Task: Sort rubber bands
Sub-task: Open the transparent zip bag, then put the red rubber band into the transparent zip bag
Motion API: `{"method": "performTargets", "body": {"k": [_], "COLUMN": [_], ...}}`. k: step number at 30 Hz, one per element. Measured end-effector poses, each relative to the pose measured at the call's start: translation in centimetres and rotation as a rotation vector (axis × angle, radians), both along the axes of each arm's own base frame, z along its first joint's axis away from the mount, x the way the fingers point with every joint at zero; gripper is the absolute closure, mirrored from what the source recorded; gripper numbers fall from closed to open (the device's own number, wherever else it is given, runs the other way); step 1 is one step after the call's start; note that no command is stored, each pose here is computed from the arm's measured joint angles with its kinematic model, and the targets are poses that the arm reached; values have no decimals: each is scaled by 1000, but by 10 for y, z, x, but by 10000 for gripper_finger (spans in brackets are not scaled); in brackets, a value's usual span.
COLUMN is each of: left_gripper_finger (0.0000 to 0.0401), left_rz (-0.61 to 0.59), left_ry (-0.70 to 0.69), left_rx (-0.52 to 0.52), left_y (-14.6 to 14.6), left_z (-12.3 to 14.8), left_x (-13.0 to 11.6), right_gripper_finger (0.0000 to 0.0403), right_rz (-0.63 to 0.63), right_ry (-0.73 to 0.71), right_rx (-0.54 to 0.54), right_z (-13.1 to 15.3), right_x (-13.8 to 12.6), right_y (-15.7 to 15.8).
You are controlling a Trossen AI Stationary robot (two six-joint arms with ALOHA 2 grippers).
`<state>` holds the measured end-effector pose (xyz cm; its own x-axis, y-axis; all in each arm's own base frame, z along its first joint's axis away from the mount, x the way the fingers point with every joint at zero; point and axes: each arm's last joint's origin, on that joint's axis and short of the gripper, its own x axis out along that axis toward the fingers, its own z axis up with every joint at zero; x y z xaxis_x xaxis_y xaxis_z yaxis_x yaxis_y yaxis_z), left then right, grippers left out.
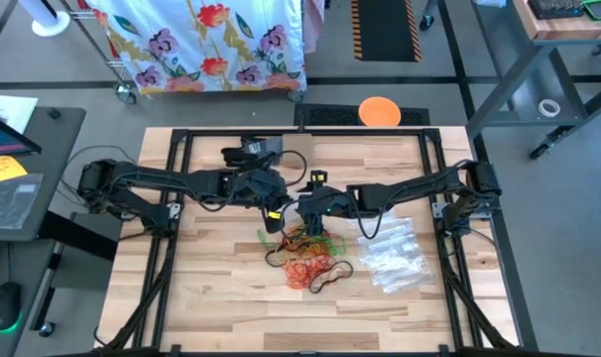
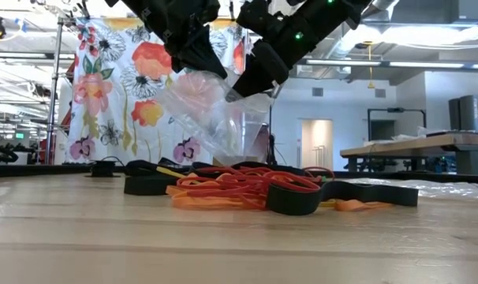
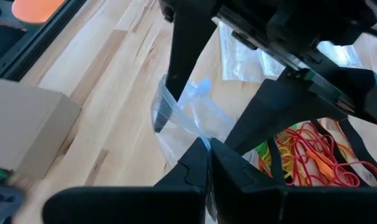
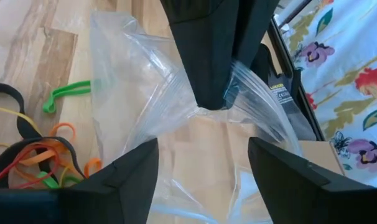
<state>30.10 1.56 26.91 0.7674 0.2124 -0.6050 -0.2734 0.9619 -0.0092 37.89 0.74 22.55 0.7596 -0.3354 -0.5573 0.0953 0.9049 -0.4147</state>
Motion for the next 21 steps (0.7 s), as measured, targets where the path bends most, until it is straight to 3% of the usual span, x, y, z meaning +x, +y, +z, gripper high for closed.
{"method": "performTargets", "body": {"k": [8,15,21], "left_gripper_finger": [401,401,401], "left_rz": [81,143,207], "left_ry": [76,174,276], "left_rx": [3,-24,-81], "left_y": [12,27,31], "left_z": [-5,-12,-5], "left_x": [-6,-16,-43], "right_gripper_finger": [158,158,158], "right_rz": [7,-42,-131], "right_ry": [46,78,206], "right_rx": [11,-44,-96], "right_z": [22,31,29], "right_x": [4,3,-7], "right_y": [7,5,1]}}
